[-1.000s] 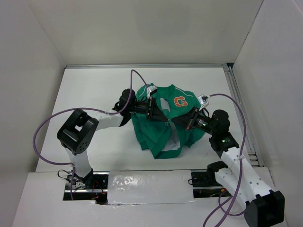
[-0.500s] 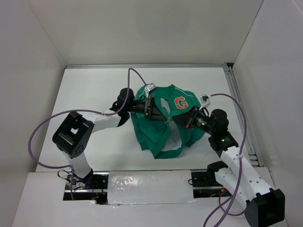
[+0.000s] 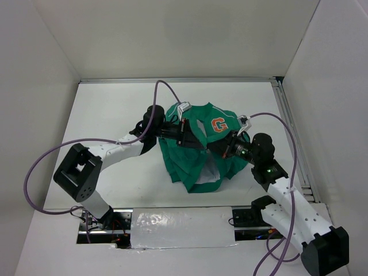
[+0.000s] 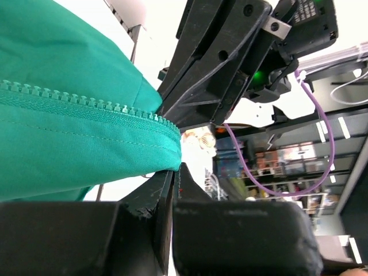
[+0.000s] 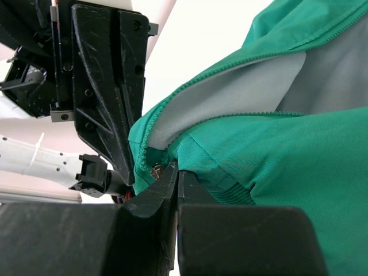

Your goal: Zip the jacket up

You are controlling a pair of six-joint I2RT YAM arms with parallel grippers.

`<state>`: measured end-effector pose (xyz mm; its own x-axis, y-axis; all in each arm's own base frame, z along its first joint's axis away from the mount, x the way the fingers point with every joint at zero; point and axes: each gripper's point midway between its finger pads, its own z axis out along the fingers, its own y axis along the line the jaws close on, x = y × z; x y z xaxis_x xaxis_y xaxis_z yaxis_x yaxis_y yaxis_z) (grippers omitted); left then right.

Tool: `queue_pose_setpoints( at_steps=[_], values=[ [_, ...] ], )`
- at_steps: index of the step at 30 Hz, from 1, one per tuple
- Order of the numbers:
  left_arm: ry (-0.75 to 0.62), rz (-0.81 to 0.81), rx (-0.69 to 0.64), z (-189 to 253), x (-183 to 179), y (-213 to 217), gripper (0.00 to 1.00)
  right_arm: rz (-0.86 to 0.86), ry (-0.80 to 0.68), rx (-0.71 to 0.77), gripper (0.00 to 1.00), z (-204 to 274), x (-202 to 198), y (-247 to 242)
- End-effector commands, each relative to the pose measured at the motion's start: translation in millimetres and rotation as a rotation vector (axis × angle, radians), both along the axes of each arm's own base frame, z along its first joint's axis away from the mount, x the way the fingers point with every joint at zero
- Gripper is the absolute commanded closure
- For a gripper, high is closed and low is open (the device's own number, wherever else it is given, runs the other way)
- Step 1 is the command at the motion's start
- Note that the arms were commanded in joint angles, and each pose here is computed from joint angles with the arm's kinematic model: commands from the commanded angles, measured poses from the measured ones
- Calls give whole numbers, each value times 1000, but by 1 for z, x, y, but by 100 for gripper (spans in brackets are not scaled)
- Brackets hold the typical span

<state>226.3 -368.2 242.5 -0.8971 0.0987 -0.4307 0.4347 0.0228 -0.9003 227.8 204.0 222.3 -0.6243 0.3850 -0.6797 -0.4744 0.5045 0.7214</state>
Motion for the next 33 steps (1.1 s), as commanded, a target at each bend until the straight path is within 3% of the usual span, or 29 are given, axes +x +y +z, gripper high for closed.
queue_pose_setpoints(
  at_steps=[1, 3, 4, 6, 7, 10, 14, 15, 18, 19, 23, 24, 26, 31, 33],
  values=[
    [-123, 17, -10, 21, -3, -2, 100, 51, -175, 53, 100, 43, -11, 5],
    [-131, 39, -6, 24, -1, -1, 93, 66, -187, 58, 100, 45, -16, 5],
    [-130, 48, -4, 24, 0, -1, 80, 70, -181, 63, 100, 45, -18, 6],
    [-141, 58, -8, 27, 1, 0, 71, 91, -187, 68, 100, 46, -22, 8],
    [-150, 58, -15, 29, 0, 0, 57, 93, -181, 74, 100, 46, -23, 8],
    [-143, 41, -24, 29, -2, -1, 45, 110, -182, 90, 100, 46, -25, 13],
    [-152, 17, -42, 30, -5, -3, 49, 130, -177, 104, 100, 48, -26, 20],
    [-146, 20, -39, 30, -4, -3, 58, 128, -184, 107, 100, 49, -26, 21],
    [-138, 30, -30, 28, -3, -3, 72, 111, -173, 80, 100, 46, -24, 20],
    [-139, 28, -30, 28, -5, -2, 73, 96, -174, 74, 100, 46, -22, 18],
    [-163, 51, -35, 32, -5, 1, 61, 37, -158, 49, 100, 41, -17, 11],
    [-166, 58, -35, 32, -5, 2, 51, 31, -149, 41, 100, 40, -16, 11],
    [-184, 64, -40, 35, -7, 4, 42, 34, -152, 41, 100, 40, -16, 11],
    [-205, 75, -46, 38, -9, 8, 41, 31, -137, 36, 100, 38, -14, 11],
    [-194, 94, -35, 34, -9, 11, 45, 27, -134, 34, 100, 38, -14, 11]
  ],
)
